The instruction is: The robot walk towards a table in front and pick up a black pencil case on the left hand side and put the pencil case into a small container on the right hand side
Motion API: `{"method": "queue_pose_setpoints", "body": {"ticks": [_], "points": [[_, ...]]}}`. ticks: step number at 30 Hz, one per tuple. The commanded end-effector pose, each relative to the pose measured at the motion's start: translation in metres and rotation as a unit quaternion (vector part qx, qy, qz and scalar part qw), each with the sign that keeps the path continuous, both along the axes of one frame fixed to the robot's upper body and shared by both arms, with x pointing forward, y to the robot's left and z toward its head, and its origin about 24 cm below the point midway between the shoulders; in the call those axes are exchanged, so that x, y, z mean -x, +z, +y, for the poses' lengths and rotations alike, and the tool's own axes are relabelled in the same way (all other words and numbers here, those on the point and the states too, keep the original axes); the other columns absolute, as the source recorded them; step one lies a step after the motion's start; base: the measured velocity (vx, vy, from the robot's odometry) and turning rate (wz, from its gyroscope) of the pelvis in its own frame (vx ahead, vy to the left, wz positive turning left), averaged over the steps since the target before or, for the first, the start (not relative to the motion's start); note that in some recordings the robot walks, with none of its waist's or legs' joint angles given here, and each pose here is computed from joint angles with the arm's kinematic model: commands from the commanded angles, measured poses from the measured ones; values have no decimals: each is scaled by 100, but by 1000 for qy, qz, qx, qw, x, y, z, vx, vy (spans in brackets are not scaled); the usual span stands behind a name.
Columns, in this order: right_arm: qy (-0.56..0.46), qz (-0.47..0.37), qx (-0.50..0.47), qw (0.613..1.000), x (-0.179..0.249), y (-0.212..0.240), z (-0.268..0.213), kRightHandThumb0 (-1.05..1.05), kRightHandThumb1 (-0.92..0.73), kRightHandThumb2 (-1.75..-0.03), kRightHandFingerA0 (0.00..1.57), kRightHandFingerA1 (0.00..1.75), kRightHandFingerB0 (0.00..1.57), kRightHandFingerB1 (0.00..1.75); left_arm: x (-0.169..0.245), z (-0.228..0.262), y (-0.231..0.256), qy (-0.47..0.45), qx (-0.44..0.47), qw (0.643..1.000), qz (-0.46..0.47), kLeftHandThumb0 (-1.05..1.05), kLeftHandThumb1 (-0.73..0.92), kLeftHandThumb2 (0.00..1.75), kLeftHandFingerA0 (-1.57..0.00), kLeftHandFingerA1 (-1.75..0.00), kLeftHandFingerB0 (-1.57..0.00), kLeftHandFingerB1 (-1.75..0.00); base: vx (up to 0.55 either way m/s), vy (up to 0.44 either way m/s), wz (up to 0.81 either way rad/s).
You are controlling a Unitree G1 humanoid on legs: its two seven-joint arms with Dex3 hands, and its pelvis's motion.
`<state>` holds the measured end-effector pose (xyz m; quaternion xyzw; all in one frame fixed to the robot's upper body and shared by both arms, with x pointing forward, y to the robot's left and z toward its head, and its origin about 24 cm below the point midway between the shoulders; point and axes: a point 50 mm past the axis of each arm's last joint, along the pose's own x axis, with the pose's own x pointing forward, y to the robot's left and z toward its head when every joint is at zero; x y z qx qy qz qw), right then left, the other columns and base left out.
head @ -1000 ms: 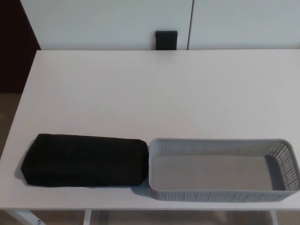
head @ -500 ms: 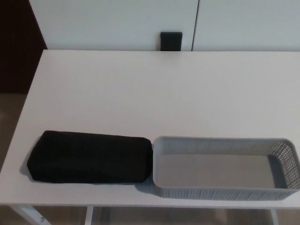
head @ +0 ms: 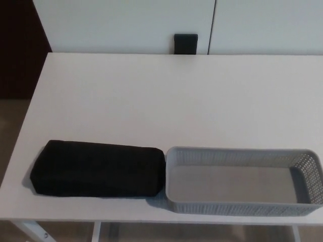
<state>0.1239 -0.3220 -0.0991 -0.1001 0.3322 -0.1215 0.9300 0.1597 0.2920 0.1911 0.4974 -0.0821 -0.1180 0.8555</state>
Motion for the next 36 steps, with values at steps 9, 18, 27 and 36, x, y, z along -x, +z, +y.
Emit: {"method": "queue_pose_setpoints", "body": {"ticks": [9, 18, 27, 36], "points": [[-3, 20, 12, 1000, -1, 0, -5, -52, -30, -72, 81, 68, 45, 59, -85, -95, -56, -105, -212, 951, 199, -53, 34, 72, 0, -9, -2, -17, 0, 0, 0], [9, 33, 29, 999, 1, -1, -5, -53, -31, -72, 79, 65, 47, 56, -104, -106, -86, -92, -216, 937, 260, -51, 33, 72, 0, -12, 0, -16, 0, 0, 0], [9, 28, 27, 999, -3, 1, -5, -58, -33, -72, 78, 66, 47, 56, -112, -102, -107, -55, -236, 922, 300, -59, 38, 74, 0, -1, 0, -7, 0, 0, 0], [16, 22, 33, 999, -6, 4, -5, -64, -35, -72, 78, 66, 45, 56, -119, -93, -112, -19, -273, 902, 334, -62, 40, 76, 0, 0, 0, -2, -18, 2, 0]]}}
